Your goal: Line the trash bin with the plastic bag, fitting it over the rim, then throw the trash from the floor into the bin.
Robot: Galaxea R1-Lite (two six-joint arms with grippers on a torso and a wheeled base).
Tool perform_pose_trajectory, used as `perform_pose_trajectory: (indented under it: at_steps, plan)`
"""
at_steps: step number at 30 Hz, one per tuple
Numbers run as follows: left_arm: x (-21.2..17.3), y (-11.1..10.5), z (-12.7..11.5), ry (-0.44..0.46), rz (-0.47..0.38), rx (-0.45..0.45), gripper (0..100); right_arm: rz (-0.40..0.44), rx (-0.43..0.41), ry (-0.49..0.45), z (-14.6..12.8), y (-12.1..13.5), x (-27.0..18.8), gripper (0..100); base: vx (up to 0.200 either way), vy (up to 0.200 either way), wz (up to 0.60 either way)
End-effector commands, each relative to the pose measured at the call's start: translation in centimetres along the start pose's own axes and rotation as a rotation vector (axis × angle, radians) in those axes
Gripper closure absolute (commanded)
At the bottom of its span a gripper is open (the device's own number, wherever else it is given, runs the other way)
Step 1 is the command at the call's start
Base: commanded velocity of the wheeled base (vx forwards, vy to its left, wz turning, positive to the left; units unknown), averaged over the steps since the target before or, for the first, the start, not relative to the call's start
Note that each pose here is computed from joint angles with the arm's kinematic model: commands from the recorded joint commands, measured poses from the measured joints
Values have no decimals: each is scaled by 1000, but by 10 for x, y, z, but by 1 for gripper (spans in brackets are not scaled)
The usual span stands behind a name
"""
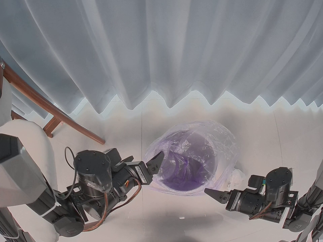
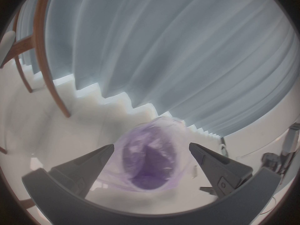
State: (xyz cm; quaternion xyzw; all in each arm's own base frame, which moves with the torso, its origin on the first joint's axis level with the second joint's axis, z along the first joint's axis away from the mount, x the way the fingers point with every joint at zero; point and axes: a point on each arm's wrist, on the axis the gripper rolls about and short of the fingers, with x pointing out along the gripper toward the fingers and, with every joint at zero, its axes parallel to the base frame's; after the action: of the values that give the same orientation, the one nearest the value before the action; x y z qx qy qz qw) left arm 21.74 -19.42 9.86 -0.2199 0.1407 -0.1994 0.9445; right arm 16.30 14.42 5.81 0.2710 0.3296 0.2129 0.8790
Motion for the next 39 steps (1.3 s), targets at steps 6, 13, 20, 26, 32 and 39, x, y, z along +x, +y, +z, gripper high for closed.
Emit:
perform_pose_trajectory:
  at_steps: [6, 13, 20, 26, 32, 39]
  plan:
    - [-29, -56, 0, -59, -293, -200, 0, 107, 89, -24, 32, 8, -42, 0, 0, 0, 0]
    - [-15, -101, 13, -146, -471, -441, 0, 76, 156, 7, 54, 15, -48, 0, 0, 0, 0]
    - [-12, -101, -9, -26, -500, -388, 0, -98, 58, -20, 85, -7, -32, 0, 0, 0, 0]
    - [16, -69, -2, 72, -198, -52, 0, -188, -113, -59, 103, -38, -23, 0, 0, 0, 0]
    - [44, -41, 1, 63, -71, 147, 0, -174, -128, -84, 112, -39, -7, 0, 0, 0, 0]
    - [72, -14, 1, 53, 21, 229, 0, -193, -128, -76, 117, -41, 9, 0, 0, 0, 0]
